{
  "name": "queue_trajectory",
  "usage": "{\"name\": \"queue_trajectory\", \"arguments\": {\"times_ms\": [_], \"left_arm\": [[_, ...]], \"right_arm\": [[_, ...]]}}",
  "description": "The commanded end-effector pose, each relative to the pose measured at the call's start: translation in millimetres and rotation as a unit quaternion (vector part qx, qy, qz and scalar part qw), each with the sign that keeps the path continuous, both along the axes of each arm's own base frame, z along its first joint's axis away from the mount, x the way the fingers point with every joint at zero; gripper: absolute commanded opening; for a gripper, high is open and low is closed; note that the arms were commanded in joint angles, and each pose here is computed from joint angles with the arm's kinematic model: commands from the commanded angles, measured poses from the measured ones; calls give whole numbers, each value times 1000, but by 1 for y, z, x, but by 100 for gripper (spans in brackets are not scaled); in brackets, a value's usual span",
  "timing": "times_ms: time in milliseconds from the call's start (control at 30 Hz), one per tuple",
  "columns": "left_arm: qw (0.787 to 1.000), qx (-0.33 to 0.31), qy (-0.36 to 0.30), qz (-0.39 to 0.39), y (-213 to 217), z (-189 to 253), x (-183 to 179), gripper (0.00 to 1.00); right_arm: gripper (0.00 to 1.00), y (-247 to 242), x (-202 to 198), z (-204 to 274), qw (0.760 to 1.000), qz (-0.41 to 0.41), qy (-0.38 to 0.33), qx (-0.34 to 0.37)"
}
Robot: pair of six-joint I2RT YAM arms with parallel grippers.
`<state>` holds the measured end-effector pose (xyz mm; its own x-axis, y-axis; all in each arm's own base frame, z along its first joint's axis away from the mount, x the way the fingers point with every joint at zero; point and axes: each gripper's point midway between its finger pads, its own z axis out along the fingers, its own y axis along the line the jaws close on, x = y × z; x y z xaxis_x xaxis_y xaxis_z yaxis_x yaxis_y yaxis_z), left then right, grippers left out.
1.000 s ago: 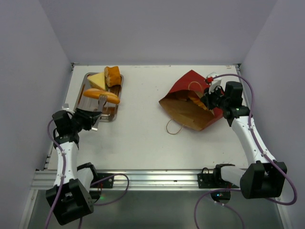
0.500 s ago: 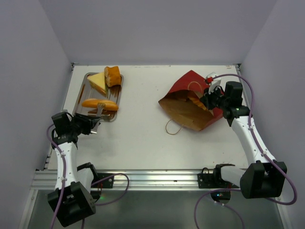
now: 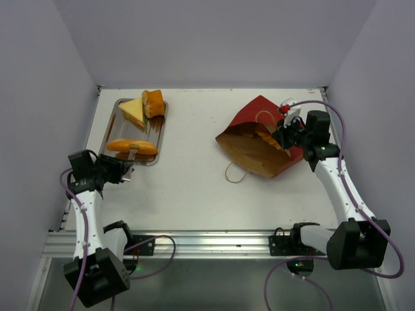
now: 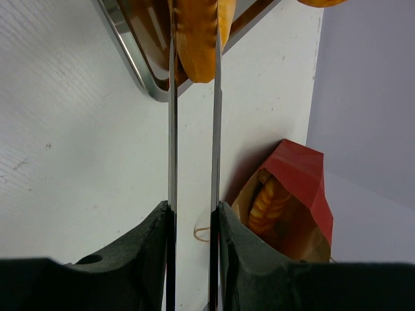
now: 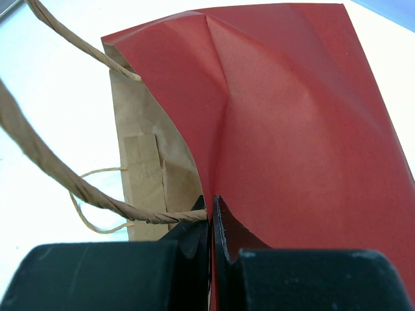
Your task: Take the fake bread out of the paper bag
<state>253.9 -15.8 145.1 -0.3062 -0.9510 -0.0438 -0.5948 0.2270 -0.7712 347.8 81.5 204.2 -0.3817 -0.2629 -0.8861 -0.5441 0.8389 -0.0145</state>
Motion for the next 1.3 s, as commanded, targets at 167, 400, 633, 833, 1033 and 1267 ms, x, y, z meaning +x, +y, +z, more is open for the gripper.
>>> {"name": "queue_trajectory", "arguments": {"times_ms": [167,400,633,833,1033,1267], "left_arm": [[1000,-6,10,-3,-1,2,-5,0],[1000,-22,9,-12,-6,-2,-7,22],[1000,-25,8,-12,-7,-2,-7,33],[999,-30,5,-15,-9,-1,-7,40],[999,-34,5,-15,-9,0,-6,43],[999,-38,-2,-20,-11,3,-5,46]], "right_arm": [[2,5,1,9,1000,11,-11,15],[2,6,0,9,1000,12,-11,15],[2,5,0,8,1000,11,-10,15],[2,5,1,8,1000,10,-10,14],[2,6,0,8,1000,12,-10,14],[2,6,0,7,1000,11,-10,14]]}}
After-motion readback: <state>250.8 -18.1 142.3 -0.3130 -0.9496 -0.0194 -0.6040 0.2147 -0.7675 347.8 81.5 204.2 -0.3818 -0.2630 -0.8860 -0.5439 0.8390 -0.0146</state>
